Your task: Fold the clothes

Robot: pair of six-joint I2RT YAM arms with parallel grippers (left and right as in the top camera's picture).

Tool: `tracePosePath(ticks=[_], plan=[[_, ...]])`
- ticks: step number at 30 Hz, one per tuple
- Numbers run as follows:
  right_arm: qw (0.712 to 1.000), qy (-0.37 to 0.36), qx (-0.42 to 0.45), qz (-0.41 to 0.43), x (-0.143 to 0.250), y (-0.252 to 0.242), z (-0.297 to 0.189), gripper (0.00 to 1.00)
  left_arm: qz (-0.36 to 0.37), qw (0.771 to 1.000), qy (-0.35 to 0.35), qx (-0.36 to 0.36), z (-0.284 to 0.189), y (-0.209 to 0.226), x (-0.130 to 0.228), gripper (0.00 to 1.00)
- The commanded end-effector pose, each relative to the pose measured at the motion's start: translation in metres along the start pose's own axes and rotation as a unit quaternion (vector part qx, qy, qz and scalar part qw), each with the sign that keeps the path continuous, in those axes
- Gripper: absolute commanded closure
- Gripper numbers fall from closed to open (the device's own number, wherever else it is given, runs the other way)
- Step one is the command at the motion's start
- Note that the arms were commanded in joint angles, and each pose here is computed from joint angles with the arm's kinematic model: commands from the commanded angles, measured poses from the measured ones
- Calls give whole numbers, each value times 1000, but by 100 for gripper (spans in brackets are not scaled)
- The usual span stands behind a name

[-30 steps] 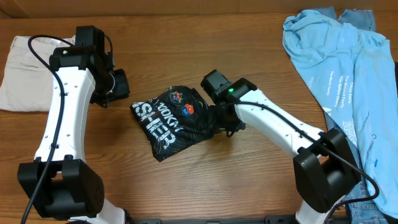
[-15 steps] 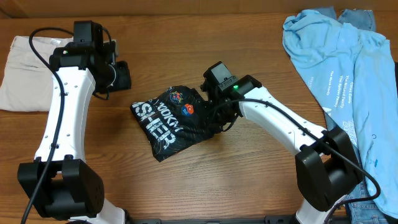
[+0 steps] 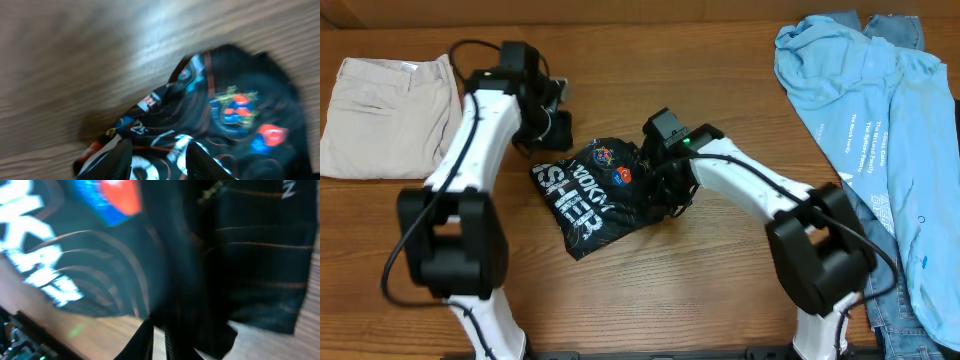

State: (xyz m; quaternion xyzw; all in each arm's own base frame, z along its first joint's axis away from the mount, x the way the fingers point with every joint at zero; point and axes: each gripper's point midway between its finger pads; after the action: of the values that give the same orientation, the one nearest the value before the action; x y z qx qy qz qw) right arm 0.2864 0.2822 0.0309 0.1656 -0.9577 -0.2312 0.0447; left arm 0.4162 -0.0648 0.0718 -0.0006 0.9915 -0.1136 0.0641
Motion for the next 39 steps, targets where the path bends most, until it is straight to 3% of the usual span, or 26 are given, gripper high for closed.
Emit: tracePosePath(ticks=[1,9,21,25,30,33,35,37,38,39], plan=[[1000,18,-2,10,4,-5,14,87,3,999,40,1,23,5,9,63],[997,-1,65,39,-9,-52,14,87,-35,987,148,-47,54,28,52,67],[985,-61,163,17,-39,-119,-13,87,-127,941,295,-104,49,41,135,75],[983,-67,169,5,-43,-120,-14,87,-119,943,298,-91,45,32,139,76],[978,-70,198,12,-43,-129,-19,86,-106,961,243,-83,22,22,123,75],[973,-74,216,15,-48,-132,-31,86,-97,976,179,-73,-2,15,104,69],[970,-82,227,14,-53,-130,-44,86,-88,987,121,-63,-19,9,87,60],[967,-96,235,12,-60,-125,-60,85,-79,993,65,-53,-33,4,69,46],[966,-106,235,9,-64,-120,-70,85,-74,995,39,-49,-39,2,60,31],[966,-114,234,8,-67,-115,-78,85,-69,996,14,-44,-44,0,51,24]])
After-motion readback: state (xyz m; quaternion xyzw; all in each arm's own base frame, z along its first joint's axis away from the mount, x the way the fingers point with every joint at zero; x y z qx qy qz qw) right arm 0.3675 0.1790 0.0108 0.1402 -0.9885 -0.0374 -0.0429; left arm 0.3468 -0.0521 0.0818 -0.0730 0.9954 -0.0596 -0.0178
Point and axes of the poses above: each gripper's point midway between its finger pads, its own z axis out along the fingers, its own y axis along the line the jaws close on, x = y × z, and after that the axes turned 8 degrees about -z, right-handed
